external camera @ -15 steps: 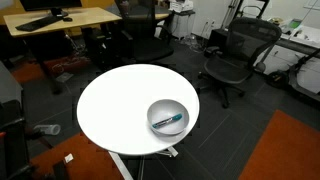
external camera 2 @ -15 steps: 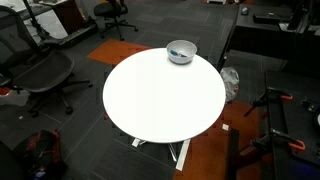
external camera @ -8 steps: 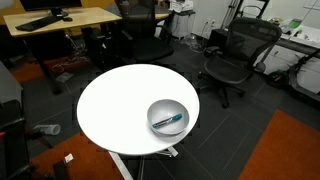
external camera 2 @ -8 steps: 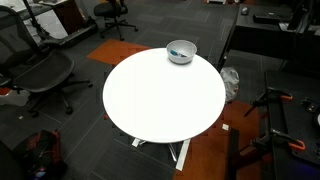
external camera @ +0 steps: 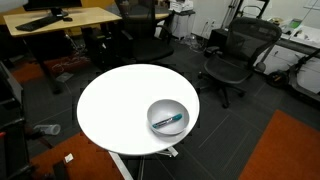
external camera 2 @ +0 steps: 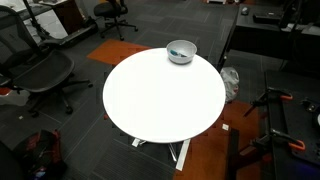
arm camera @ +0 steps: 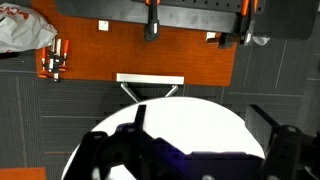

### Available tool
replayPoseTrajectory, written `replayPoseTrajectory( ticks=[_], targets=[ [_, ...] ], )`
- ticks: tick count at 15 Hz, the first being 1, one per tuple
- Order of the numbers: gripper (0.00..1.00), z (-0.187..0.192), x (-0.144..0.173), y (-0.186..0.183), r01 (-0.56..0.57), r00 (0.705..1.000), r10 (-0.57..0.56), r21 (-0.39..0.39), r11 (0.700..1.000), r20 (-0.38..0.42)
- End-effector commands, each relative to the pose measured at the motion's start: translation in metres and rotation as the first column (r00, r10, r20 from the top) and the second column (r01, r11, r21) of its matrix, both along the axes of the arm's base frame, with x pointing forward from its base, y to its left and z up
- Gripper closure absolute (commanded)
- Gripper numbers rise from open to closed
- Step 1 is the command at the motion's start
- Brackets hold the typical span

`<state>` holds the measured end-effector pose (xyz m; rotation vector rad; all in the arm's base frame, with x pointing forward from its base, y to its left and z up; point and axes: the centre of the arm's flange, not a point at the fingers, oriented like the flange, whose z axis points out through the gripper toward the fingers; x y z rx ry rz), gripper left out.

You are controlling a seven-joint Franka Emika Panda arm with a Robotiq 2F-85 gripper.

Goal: Take the blue pen out of the grey bowl

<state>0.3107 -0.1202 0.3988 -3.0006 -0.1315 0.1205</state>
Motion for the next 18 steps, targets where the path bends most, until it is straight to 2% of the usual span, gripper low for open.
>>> replayPoseTrajectory(
  ticks=[1, 13, 18],
  targets=[
    [0.0, 0.0, 0.034, -0.019, 0.034, 0.999, -0.034, -0.054, 0.998, 0.01],
    [0.0, -0.007, 0.128, -0.085, 0.17, 0.985, -0.164, -0.133, 0.976, 0.052],
    [0.0, -0.019, 0.166, -0.098, 0.258, 0.966, -0.246, -0.182, 0.949, 0.083]
  ],
)
